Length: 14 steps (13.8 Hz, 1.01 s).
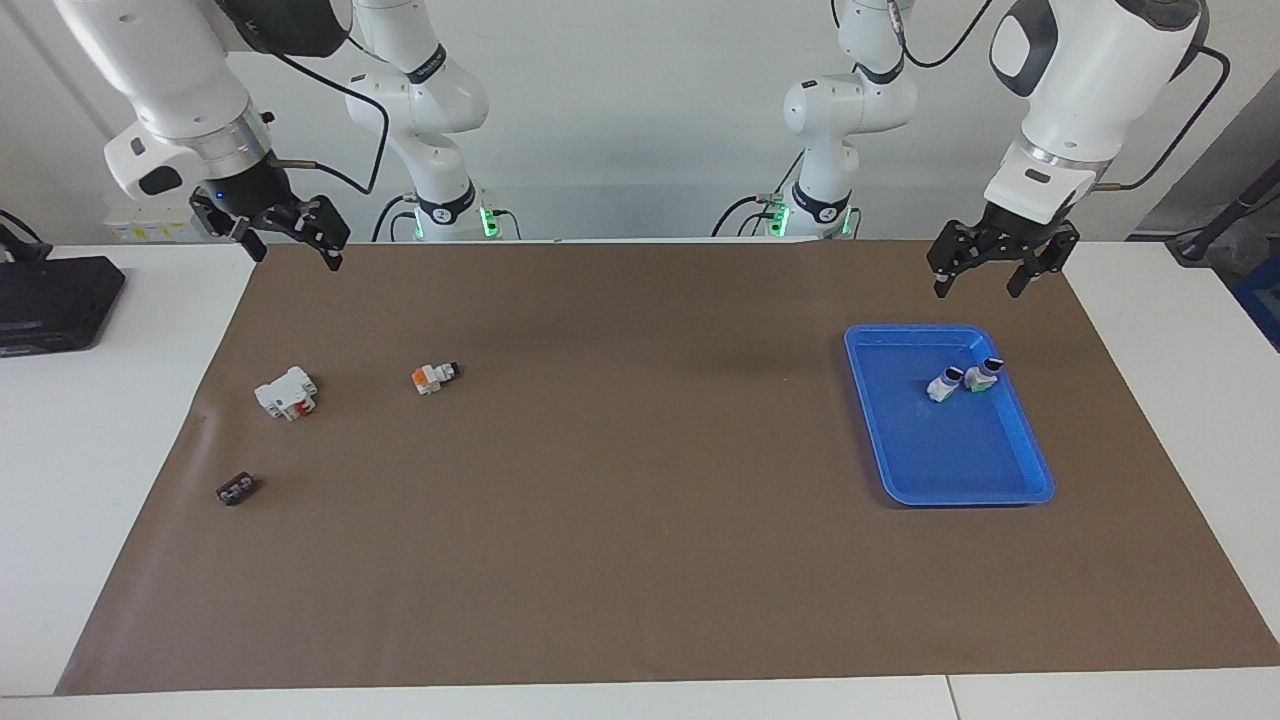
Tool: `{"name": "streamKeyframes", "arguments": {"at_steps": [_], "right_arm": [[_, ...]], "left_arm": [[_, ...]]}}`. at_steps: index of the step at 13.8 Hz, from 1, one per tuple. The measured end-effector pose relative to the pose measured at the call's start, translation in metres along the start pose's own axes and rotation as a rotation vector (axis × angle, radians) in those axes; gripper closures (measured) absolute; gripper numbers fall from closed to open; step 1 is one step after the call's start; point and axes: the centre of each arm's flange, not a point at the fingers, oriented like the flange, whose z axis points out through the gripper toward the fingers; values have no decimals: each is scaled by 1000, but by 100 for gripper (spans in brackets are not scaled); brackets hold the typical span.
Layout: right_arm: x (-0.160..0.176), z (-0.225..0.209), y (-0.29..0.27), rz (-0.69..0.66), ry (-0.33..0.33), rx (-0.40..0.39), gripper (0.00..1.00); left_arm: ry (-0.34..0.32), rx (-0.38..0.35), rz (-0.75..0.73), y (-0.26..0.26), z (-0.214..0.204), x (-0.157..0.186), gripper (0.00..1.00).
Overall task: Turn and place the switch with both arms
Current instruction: 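Reach the right gripper down to the white-and-orange switch on the table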
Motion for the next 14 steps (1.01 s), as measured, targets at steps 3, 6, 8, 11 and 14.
{"name": "streamKeyframes", "arguments": {"at_steps": [3,6,8,11,14], "right_arm": [[0,17,-3,17,0,0,0],[-11,61,-13,195,36,10,0],[-28,88,-28,318,19,7,0],[-39,128,-46,475,-11,-5,0],[-46,183,-70,586,-29,-18,0]], "left_arm": [[0,0,0,0,0,0,0],[0,0,0,0,0,0,0],[0,0,0,0,0,0,0],[0,0,0,0,0,0,0],[0,0,0,0,0,0,0]]}}
